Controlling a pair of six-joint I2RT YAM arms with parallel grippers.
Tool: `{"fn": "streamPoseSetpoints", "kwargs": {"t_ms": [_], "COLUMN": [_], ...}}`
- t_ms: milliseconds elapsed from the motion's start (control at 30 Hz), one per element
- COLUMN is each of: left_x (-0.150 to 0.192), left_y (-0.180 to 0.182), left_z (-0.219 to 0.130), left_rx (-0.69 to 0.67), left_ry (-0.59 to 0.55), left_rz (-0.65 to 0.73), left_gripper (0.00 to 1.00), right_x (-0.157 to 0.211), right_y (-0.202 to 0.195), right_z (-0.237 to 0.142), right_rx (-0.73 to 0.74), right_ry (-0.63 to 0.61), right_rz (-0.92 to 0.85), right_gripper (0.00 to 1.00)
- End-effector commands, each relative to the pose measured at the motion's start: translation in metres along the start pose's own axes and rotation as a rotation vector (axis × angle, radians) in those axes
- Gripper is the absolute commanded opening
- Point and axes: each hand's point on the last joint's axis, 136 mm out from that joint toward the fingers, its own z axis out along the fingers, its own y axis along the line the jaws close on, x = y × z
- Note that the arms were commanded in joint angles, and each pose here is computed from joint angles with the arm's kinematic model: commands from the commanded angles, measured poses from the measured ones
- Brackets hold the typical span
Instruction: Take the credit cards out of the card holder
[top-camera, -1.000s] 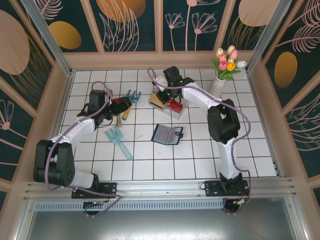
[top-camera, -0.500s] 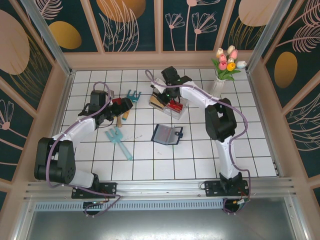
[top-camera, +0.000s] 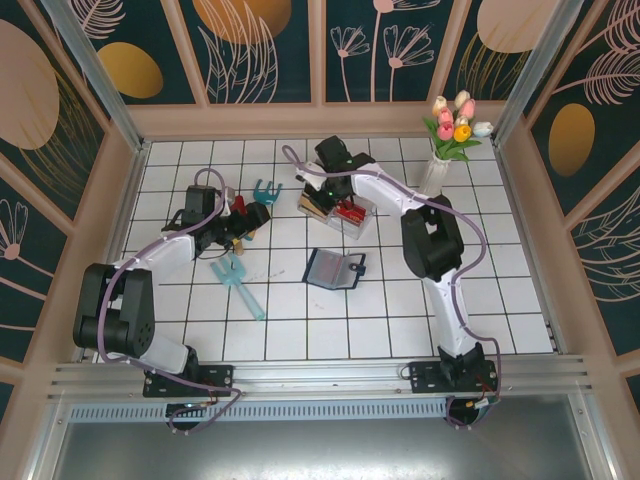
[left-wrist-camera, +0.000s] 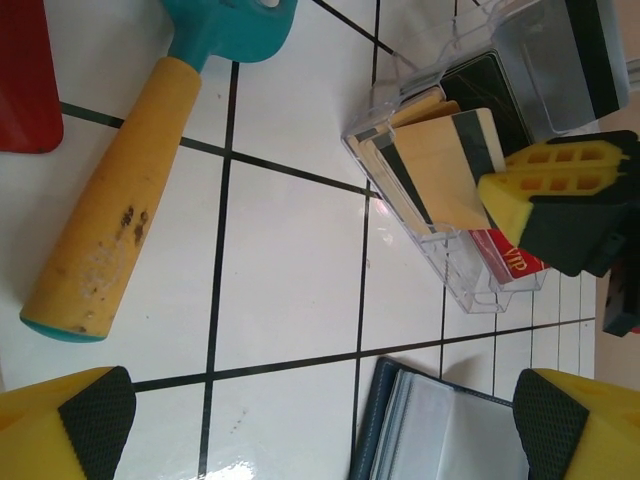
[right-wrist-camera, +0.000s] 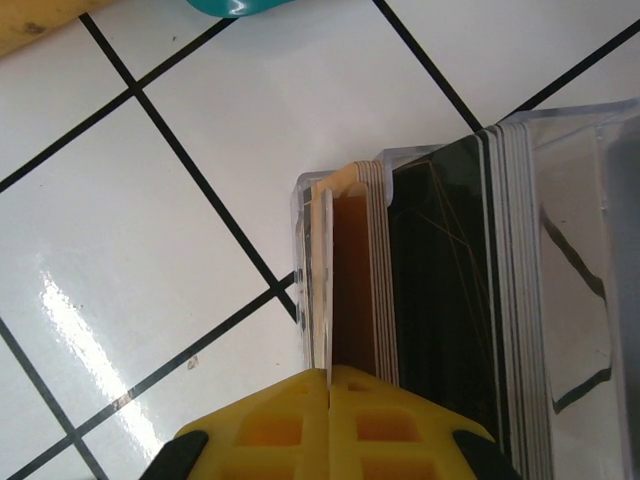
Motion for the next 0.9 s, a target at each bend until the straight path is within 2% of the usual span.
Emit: {"fn": "streamPoseSetpoints", "kwargs": {"t_ms": [0,400,700,867], "left_x": [0.002,0.003,0.001,0.002], "left_y": [-0.002,-0.003,-0.006,-0.005], "left_z": [0.002,0.003,0.002,0.002], "left_rx": [0.027,0.037,0.046,0.044], "left_ry": [0.01,0.017,0.012,0.013], "left_rz": [-0.001,-0.005,0.0,-0.002], "left_gripper": [0.99,0.98,0.98,0.98], "right_x": [0.006,-0.005,-0.032,-0.033], "right_y": [-0.007,-0.009,-0.004,-0.006], "right_z": [0.008,0.007,-0.029,-0.033], "right_rx": [0.048,0.07,0.054,0.069], "right_ry": [0.05,0.02,-0.08,-0.09], "right_rz": [-0.037,0.01,0.059,0.09], "right_gripper": [0.0,0.16,0.21,0.22]}}
